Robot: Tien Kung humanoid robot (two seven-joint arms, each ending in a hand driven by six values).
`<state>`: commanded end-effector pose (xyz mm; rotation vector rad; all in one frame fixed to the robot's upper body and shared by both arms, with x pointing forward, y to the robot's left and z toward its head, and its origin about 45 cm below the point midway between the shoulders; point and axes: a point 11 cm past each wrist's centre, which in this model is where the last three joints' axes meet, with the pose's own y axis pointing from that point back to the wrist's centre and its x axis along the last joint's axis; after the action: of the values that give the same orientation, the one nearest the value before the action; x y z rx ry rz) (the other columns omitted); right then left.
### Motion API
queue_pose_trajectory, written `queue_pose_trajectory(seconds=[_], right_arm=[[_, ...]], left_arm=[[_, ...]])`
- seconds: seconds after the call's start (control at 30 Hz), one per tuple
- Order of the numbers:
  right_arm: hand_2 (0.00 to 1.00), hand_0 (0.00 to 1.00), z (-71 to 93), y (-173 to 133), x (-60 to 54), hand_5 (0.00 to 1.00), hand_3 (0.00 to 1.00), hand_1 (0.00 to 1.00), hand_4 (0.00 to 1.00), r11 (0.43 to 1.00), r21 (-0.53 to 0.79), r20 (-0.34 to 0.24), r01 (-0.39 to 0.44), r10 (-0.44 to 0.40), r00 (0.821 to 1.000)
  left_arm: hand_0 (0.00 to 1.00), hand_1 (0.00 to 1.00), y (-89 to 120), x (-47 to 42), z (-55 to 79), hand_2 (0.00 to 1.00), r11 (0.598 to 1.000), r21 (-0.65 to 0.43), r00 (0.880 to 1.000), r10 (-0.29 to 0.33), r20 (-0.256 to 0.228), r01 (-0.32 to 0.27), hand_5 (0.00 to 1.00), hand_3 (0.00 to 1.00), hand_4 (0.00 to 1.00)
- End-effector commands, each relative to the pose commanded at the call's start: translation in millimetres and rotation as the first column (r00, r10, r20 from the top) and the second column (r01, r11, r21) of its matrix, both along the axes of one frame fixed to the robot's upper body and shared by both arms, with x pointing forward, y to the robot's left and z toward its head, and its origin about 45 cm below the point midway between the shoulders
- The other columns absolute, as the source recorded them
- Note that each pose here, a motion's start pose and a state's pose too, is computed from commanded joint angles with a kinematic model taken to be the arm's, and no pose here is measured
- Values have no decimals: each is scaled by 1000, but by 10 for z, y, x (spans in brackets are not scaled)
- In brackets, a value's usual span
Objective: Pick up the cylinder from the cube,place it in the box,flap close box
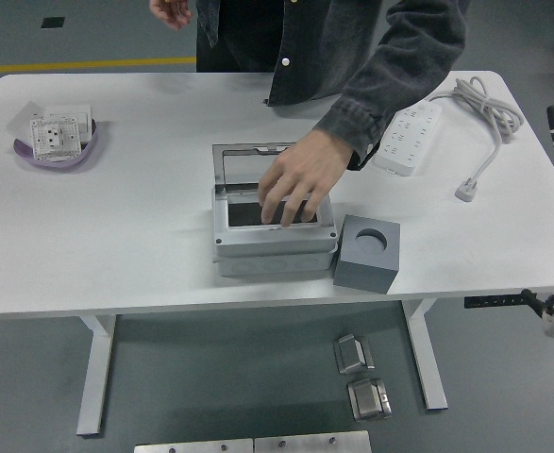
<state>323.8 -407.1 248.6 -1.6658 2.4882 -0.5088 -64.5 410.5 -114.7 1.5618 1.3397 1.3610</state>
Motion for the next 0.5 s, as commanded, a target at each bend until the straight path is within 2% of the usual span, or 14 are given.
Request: queue_pose_trajectory(seconds=[0.2,0.5], right_arm=[[752,810,-7,-13,-7,507,724,736,969,1000,6,1,8,-8,1000],[752,808,-20,1,-2,511,724,735,969,1000,4,-5,3,-3,1000]], left_arm=[[676,689,-30,32,-12,594,1000,-6,1000,-3,5,3,18,710,490],[676,689,-19,26,-8,592,1000,-4,1000,-6,2,6,17,710,490]])
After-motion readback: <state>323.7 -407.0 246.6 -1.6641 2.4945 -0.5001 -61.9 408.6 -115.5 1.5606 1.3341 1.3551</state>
